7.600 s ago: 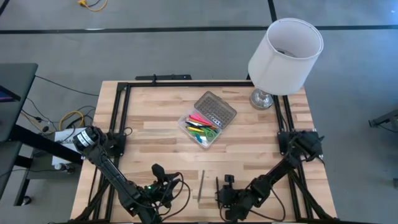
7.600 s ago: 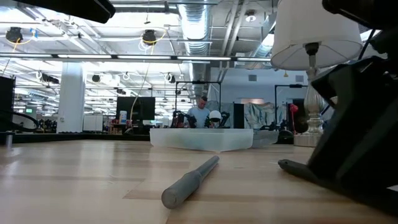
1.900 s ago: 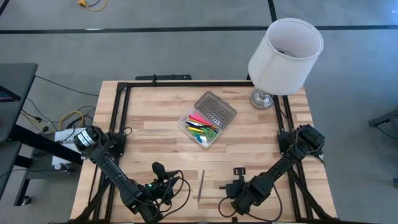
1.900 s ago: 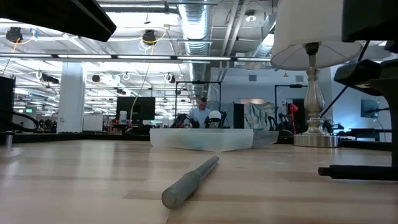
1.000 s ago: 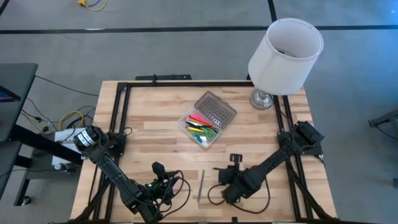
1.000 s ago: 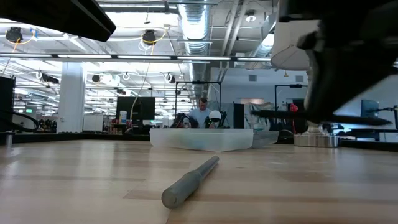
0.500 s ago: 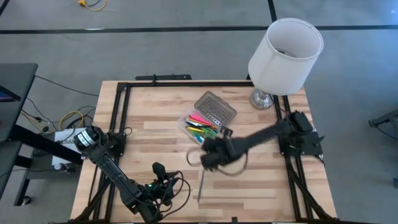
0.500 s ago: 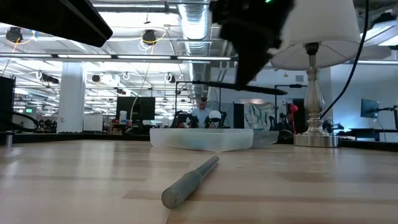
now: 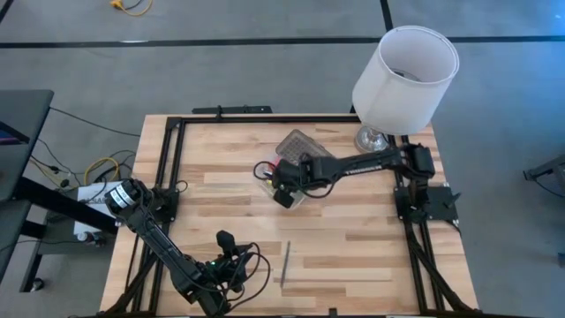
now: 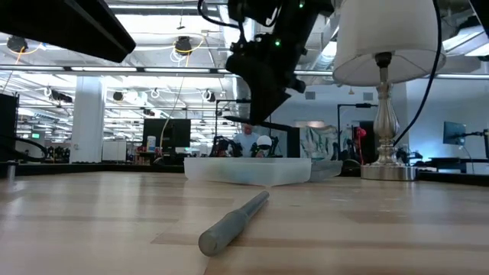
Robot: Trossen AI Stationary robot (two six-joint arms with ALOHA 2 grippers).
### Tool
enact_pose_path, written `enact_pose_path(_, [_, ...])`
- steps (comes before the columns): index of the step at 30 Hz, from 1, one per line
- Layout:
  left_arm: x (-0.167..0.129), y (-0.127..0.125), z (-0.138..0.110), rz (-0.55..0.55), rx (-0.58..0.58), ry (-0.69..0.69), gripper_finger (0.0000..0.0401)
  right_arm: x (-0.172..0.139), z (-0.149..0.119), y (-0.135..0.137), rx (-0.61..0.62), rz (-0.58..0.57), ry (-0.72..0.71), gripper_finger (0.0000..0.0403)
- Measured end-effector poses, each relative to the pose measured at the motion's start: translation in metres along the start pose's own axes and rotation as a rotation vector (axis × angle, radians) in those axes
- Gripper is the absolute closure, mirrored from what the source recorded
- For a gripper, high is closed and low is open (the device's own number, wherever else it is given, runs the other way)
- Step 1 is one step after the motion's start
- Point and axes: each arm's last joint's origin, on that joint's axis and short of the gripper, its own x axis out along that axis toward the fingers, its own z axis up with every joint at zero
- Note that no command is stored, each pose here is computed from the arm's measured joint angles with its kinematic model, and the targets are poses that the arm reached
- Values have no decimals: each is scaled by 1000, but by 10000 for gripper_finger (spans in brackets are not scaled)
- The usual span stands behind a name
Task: Pick & place school supplies into a supply box
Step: Put the black pen into the black supply box, then put the gray pen into the black supply box
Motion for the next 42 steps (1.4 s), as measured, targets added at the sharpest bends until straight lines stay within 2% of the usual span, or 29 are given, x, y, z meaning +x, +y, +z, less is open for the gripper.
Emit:
enact_pose_path(5, [0,0,-1,-1,2,2,290,9,1,-10,29,5,6,359])
enact_pose_path(15, [0,0,-1,-2,-1,0,290,10,2,-10,13,9,-7,315])
enact_pose_path(18, [1,0,-1,-2,-1,1,290,7,-1,-1,-22,48,6,305])
enact_pose_path(21, [1,0,-1,-1,-1,1,290,-1,-10,19,-112,117,11,302])
enact_pose_path(27, [1,-1,-1,-1,0,1,290,-24,-36,67,-322,182,-21,301])
enact_pose_path(32, [1,-1,0,-2,-7,-2,290,-46,-64,102,-424,149,-77,301])
enact_pose_path(37, [10,-6,9,-25,-28,-40,290,-72,-107,130,-431,71,-88,301])
enact_pose_path(42, [33,-10,27,-64,-44,-88,290,-103,-159,147,-406,-46,-118,301])
